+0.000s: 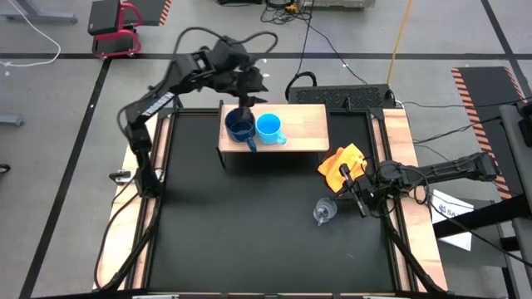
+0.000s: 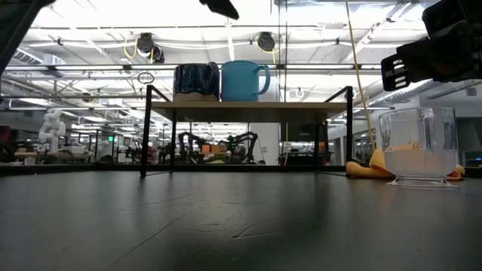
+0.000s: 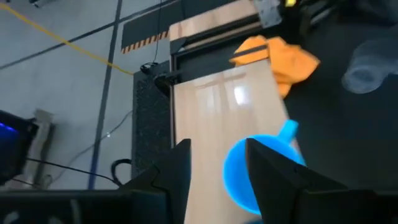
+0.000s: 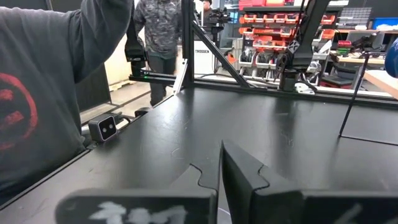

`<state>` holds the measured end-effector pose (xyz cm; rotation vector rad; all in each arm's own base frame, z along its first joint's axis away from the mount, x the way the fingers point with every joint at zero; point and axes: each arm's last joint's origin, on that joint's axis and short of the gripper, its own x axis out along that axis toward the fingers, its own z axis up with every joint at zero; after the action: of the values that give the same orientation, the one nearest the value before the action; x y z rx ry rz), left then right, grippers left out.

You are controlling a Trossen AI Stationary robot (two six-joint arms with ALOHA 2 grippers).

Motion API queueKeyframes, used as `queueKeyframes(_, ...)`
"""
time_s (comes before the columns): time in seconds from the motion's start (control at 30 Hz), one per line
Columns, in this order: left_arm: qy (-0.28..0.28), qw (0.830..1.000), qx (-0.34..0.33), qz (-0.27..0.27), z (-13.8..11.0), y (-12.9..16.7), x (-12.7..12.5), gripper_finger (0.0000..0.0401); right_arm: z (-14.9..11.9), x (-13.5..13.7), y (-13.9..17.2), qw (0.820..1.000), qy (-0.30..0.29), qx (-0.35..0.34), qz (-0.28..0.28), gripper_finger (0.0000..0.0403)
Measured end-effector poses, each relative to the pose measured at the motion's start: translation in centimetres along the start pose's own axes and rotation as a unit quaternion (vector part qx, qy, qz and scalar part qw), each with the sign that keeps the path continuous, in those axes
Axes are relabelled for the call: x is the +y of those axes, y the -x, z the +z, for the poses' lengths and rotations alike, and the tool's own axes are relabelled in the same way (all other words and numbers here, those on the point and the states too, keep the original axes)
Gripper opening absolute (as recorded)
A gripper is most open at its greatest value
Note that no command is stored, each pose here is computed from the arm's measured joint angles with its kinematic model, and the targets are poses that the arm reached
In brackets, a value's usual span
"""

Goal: Stack small to large cups/mugs on shelf
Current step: Put the blue mug on the shelf

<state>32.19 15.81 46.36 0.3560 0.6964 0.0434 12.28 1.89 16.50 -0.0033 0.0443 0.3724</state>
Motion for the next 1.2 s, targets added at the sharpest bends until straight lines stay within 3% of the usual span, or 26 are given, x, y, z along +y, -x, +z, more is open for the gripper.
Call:
queueKeyframes(0.13, 0.016, 1.0, -0.006, -0.018, 0.3, 2.9, -1.4, 0.0111, 0.0, 0.0, 0.0, 1.0, -0.007, 0.0, 0.0, 0.0009)
queueKeyframes(0.33, 0.039, 0.999, -0.018, -0.03, 0.9, 6.6, -3.8, 0.0011, 0.0, 0.0, 0.0, 1.0, -0.013, 0.0, 0.0, 0.0009)
queueKeyframes(0.5, 0.049, 0.997, -0.06, 0.006, 1.7, 10.0, -5.1, 0.0007, 0.0, 0.0, 0.0, 1.0, -0.013, 0.0, 0.0, 0.0009)
queueKeyframes(0.67, 0.055, 0.993, -0.103, 0.006, 2.0, 12.8, -6.0, 0.0004, 0.0, 0.0, 0.0, 1.0, -0.012, 0.0, 0.0, 0.0009)
queueKeyframes(1.0, 0.075, 0.994, -0.053, 0.05, -0.1, 13.2, -7.4, 0.0002, -0.1, 0.0, 0.0, 1.0, -0.023, 0.006, 0.0, 0.0009)
queueKeyframes(1.2, 0.101, 0.99, -0.077, 0.054, -2.8, 13.3, -9.0, 0.0001, -0.2, 0.0, 0.0, 1.0, -0.025, 0.008, 0.0, 0.0009)
